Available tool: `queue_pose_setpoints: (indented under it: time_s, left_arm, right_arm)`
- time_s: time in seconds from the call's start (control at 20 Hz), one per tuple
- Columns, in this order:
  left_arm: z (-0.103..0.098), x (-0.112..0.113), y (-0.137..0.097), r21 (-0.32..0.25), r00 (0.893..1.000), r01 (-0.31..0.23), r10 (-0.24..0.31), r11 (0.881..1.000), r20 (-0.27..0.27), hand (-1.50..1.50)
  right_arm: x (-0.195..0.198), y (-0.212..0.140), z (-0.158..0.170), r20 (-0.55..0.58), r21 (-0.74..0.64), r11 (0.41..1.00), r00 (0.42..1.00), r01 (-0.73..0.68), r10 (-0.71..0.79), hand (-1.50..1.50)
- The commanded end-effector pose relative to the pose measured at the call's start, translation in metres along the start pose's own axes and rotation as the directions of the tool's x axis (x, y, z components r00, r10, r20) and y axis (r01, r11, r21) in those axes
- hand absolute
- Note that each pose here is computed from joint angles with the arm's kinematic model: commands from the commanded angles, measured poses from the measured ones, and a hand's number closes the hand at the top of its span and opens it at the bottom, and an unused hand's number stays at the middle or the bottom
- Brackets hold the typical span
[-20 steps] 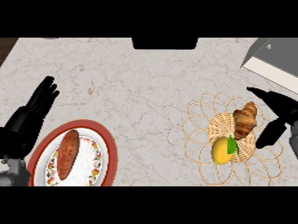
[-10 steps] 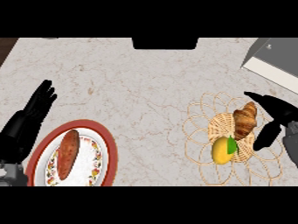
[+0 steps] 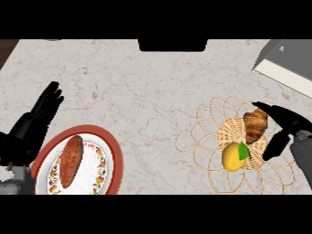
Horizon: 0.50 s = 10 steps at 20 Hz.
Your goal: Pick the croissant from the placemat and place it in the tiered shelf
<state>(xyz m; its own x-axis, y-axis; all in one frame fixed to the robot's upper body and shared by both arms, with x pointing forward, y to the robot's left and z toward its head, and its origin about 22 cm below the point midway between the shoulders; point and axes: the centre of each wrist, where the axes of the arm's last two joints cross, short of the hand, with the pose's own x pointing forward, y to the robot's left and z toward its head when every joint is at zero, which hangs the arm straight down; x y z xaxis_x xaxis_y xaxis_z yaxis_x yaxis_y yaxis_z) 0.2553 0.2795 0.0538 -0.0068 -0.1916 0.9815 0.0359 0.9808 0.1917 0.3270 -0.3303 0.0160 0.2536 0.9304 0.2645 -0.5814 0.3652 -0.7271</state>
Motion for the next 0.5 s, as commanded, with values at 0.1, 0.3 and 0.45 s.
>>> queue_pose_setpoints:
  time_s: [0.1,0.3,0.45]
  left_arm:
    - [-0.002,0.006,-0.004,-0.010,1.000,-0.008,0.008,1.000,-0.005,0.00]
    - [0.007,0.010,0.008,-0.005,1.000,0.004,-0.004,1.000,0.004,0.00]
    - [0.003,-0.006,0.016,0.010,1.000,-0.006,0.006,1.000,0.001,0.00]
  right_arm:
    - [-0.009,0.026,-0.015,0.017,0.026,0.999,1.000,0.018,-0.018,-1.50]
    - [-0.013,0.043,-0.028,0.007,0.013,1.000,1.000,0.014,-0.014,-1.50]
    - [-0.025,0.040,-0.025,-0.023,-0.051,0.999,1.000,-0.017,0.016,1.50]
